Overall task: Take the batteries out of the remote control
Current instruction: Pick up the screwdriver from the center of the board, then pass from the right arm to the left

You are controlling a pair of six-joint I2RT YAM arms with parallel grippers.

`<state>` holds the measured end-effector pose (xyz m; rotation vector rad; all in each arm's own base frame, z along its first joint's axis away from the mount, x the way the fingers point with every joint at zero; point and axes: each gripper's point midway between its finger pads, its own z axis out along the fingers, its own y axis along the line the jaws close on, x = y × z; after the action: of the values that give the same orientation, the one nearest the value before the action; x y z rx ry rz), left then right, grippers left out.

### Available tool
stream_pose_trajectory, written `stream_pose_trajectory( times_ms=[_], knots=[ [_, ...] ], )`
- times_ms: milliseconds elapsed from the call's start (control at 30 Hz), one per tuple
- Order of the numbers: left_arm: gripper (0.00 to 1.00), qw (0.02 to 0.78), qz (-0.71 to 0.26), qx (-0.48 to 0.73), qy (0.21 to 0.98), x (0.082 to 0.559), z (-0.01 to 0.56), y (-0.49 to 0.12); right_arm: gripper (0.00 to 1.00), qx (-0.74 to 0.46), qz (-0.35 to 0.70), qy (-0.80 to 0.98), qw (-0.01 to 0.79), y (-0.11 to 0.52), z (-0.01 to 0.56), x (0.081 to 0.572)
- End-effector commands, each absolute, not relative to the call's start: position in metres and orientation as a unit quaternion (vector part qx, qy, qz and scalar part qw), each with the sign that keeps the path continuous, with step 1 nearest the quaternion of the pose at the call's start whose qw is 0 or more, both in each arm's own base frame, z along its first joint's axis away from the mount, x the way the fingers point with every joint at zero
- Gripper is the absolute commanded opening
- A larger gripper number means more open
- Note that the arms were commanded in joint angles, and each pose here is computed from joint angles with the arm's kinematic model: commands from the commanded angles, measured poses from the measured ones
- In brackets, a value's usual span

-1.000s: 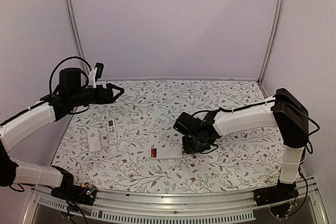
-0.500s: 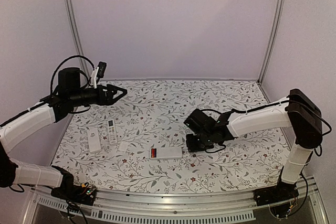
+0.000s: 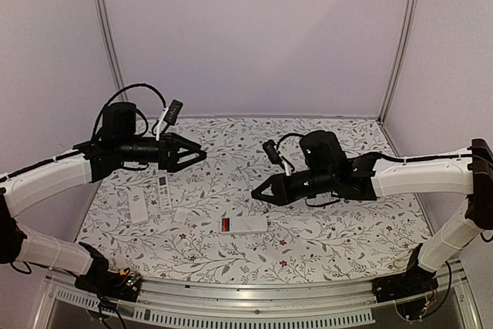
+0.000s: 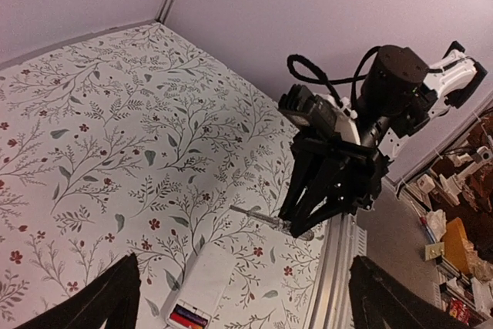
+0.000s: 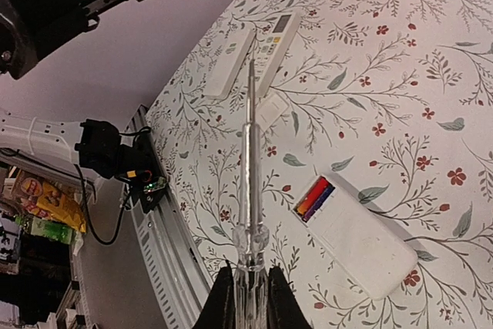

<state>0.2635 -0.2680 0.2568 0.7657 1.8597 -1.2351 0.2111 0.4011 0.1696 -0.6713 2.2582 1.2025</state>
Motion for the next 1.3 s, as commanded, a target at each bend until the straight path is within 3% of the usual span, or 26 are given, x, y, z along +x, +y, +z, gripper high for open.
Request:
stream_pose_trajectory(
  times_ms=[0, 100, 567, 733, 1000, 1267],
  knots=[
    [0.91, 0.344, -0.517, 0.345, 0.704, 0.241, 0.253, -0.289, 0.0, -0.317, 0.521, 0.758, 0.233, 0.425, 0.213, 0.19],
    [0.82, 0.314, -0.537, 0.353, 0.699, 0.234, 0.248, -0.296, 0.0, -0.327, 0.528, 0.752, 0.22, 0.432, 0.215, 0.188],
    [0.6, 0.262, -0.579, 0.358, 0.684, 0.223, 0.242, -0.306, 0.0, -0.347, 0.533, 0.744, 0.203, 0.448, 0.209, 0.189],
    [0.45, 0.253, -0.589, 0.357, 0.679, 0.221, 0.242, -0.308, 0.0, -0.349, 0.536, 0.742, 0.201, 0.453, 0.207, 0.19],
    [0.35, 0.251, -0.589, 0.355, 0.681, 0.222, 0.24, -0.308, 0.0, -0.35, 0.54, 0.739, 0.2, 0.454, 0.209, 0.189],
    [0.09, 0.248, -0.591, 0.356, 0.68, 0.221, 0.24, -0.308, 0.0, -0.348, 0.54, 0.736, 0.21, 0.456, 0.21, 0.192]
  ],
)
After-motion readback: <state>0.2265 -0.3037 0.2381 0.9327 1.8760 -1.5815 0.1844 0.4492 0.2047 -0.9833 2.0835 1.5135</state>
